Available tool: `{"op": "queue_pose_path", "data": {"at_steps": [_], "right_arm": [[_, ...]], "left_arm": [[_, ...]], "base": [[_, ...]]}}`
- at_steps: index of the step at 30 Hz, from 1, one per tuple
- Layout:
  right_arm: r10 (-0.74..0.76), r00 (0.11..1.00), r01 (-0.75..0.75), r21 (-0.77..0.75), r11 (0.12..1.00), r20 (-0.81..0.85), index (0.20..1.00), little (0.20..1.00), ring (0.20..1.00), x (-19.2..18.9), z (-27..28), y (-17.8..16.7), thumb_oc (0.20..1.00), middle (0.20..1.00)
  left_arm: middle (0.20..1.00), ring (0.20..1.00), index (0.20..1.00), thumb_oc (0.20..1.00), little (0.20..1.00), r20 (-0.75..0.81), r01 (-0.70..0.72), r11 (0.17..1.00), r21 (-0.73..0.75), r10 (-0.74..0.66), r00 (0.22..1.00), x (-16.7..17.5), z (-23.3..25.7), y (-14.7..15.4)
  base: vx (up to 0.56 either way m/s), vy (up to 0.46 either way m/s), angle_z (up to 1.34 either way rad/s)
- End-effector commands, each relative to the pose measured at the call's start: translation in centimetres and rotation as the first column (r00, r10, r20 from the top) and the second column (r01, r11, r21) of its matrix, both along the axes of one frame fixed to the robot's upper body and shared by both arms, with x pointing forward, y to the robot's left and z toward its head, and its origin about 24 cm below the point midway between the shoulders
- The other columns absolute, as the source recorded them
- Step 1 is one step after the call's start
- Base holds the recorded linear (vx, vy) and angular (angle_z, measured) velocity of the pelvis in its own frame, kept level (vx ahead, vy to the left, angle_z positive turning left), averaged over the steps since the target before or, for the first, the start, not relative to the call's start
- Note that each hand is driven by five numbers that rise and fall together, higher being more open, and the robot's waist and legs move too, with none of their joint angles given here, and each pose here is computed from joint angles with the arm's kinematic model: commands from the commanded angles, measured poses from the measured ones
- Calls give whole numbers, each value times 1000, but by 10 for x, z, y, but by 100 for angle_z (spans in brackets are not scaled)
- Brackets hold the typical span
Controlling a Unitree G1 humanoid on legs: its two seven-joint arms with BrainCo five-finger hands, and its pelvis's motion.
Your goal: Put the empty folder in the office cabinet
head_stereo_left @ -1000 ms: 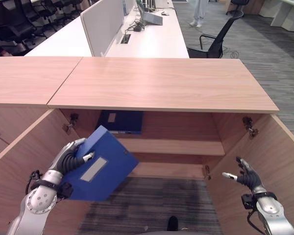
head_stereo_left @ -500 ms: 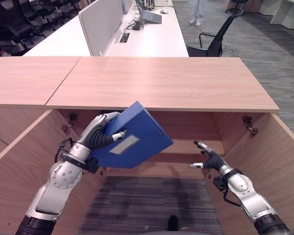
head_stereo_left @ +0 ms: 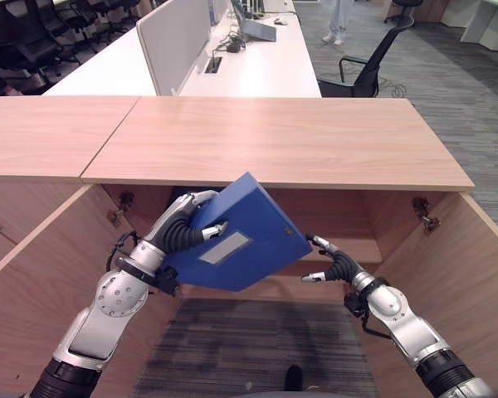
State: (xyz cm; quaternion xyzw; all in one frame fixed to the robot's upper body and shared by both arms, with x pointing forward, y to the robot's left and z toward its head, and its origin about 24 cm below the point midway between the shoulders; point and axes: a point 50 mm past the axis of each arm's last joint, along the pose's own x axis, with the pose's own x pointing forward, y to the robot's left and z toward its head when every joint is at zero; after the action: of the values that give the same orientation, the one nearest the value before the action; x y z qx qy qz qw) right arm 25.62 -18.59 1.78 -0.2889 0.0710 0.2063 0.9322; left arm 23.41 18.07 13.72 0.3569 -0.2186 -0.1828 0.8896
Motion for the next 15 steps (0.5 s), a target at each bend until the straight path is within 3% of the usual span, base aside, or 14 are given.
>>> {"op": "queue_pose_path", "data": {"at_steps": [1,8,15], "right_arm": [[20,978,-25,19,999,209,1000,1000,1000,20,43,6,1000,1000],[-20,967,19,7,1000,252,1000,1000,1000,16,55,-11,1000,1000],[-6,967,-2,30,1000,253,1000,1000,1000,17,57,-7,1000,1000]], "left_arm": [[200,200,200,200,200,126,96,995,11,-97,987,-6,29,-4],[200,200,200,200,200,97,88,992,88,-97,991,-11,28,5],[200,200,200,200,200,97,99,992,76,-106,990,-11,30,4]], "base": [[0,0,0],[0,0,0],[0,0,0]]}}
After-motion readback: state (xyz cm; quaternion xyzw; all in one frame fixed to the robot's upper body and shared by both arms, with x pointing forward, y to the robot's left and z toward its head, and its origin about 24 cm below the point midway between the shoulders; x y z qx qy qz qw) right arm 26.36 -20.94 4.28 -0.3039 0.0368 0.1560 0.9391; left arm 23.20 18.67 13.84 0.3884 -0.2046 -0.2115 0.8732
